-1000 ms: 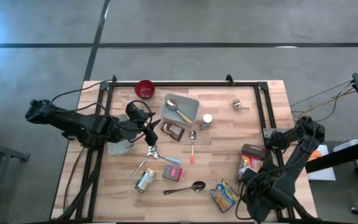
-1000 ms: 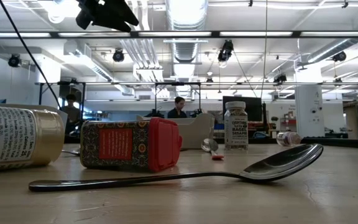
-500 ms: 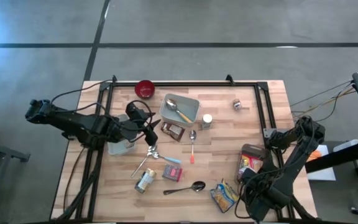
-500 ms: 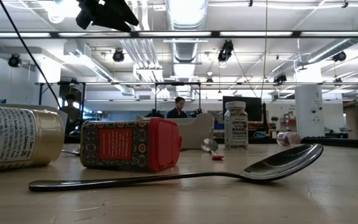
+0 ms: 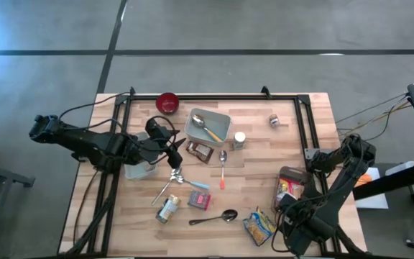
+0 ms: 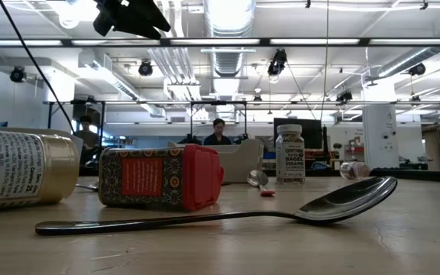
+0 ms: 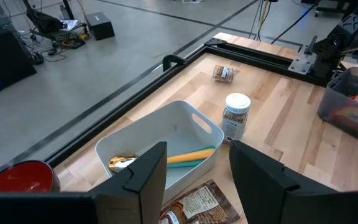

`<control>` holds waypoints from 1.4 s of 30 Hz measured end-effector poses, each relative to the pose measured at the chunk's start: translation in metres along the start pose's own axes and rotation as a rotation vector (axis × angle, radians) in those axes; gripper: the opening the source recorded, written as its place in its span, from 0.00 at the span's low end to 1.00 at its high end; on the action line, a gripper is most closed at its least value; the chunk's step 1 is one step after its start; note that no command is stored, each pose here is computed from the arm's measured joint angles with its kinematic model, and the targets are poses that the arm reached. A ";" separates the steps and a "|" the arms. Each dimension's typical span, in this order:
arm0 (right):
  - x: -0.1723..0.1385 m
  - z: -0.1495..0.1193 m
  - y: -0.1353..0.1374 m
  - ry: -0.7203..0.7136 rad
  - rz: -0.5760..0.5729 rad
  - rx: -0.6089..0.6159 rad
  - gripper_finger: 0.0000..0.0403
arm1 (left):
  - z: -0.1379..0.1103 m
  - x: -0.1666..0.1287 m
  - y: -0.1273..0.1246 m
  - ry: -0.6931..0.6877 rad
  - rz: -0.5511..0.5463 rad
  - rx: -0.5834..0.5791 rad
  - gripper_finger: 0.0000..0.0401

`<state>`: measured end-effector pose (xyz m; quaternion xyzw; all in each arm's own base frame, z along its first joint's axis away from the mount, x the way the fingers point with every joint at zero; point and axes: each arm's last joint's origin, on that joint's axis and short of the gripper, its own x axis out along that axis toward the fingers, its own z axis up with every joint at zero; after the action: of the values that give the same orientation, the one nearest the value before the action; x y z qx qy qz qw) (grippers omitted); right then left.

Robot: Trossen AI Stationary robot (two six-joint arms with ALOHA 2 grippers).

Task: Pick & Place Food Item
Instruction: Put the green noodle pack into the black bin

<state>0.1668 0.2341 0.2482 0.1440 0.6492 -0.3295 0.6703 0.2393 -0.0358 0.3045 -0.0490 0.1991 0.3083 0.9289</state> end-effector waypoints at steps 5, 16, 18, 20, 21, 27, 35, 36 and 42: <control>0.000 0.000 -0.001 -0.001 -0.008 -0.006 0.03 | 0.000 0.000 0.000 0.000 0.000 0.000 0.45; -0.005 0.001 -0.010 0.014 -0.068 0.061 0.02 | 0.000 0.000 0.000 0.000 -0.001 0.000 0.45; -0.005 0.002 -0.010 0.014 -0.065 0.084 0.02 | 0.000 0.000 0.000 0.000 -0.001 0.000 0.45; -0.006 0.002 -0.011 0.008 -0.061 0.109 0.02 | 0.000 0.000 0.000 0.000 -0.001 0.000 0.45; -0.006 0.002 -0.012 0.004 -0.059 0.124 0.02 | 0.000 0.000 0.000 0.000 -0.001 -0.001 0.45; -0.010 0.005 -0.019 -0.018 -0.032 0.173 0.02 | 0.000 0.000 0.000 0.000 0.000 -0.002 0.45; -0.016 0.008 -0.034 -0.041 0.007 0.200 0.02 | 0.000 0.000 0.000 0.000 -0.001 -0.002 0.45; -0.016 0.008 -0.037 -0.042 0.011 0.203 0.02 | 0.000 0.000 0.000 0.001 0.000 -0.001 0.45; -0.020 0.011 -0.057 -0.065 0.056 0.239 0.02 | 0.000 0.000 0.000 0.001 -0.001 0.001 0.45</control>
<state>0.1406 0.1902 0.2817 0.2301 0.5791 -0.3901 0.6779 0.2392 -0.0359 0.3044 -0.0488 0.1995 0.3079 0.9290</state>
